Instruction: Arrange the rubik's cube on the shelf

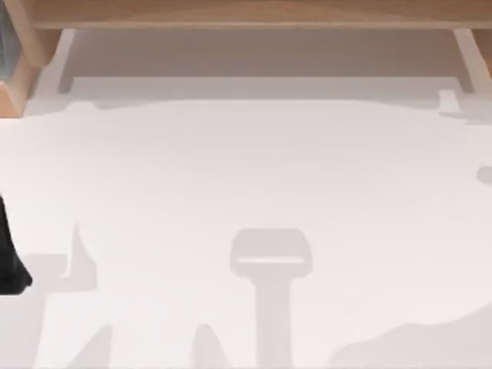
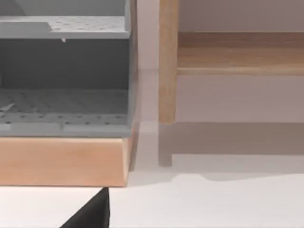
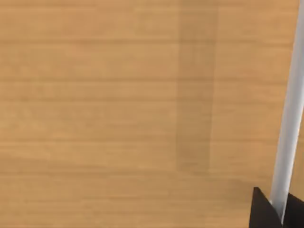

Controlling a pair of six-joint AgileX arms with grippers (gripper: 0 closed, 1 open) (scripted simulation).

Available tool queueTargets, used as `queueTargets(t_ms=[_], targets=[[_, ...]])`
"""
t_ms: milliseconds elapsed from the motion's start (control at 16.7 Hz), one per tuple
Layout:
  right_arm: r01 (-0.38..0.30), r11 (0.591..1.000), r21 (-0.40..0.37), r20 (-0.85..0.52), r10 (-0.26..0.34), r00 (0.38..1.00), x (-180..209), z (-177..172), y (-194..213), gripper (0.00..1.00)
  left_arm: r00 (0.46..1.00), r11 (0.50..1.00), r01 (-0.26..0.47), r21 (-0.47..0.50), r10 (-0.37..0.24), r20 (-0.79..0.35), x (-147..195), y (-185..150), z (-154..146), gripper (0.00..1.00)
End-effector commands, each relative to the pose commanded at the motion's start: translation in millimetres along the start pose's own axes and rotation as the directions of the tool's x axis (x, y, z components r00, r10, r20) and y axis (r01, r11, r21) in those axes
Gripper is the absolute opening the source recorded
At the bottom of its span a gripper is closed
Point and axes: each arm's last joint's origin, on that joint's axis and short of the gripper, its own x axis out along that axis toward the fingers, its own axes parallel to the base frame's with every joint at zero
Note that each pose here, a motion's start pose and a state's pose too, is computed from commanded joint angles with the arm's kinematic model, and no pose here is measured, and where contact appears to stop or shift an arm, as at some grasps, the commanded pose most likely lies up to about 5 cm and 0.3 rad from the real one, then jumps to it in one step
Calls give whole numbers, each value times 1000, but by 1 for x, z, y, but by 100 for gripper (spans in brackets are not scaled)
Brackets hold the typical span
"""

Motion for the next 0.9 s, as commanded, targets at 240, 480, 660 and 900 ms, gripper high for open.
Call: queueTargets(t_ms=[240, 480, 660, 900], targets=[[20, 1000, -11, -3, -20, 1000, -11, -3, -6, 0, 1000, 1000, 0, 0, 0, 0, 0, 0, 0, 100], [20, 1000, -12, 0, -20, 1000, -13, -2, -5, 0, 1000, 1000, 0, 0, 0, 0, 0, 0, 0, 100], [15, 1000, -11, 1, -15, 1000, -37, -2, -3, 0, 1000, 1000, 0, 0, 0, 0, 0, 0, 0, 100], [16, 1000, -8, 2, -16, 1000, -70, -1, -3, 0, 1000, 1000, 0, 0, 0, 0, 0, 0, 0, 100]])
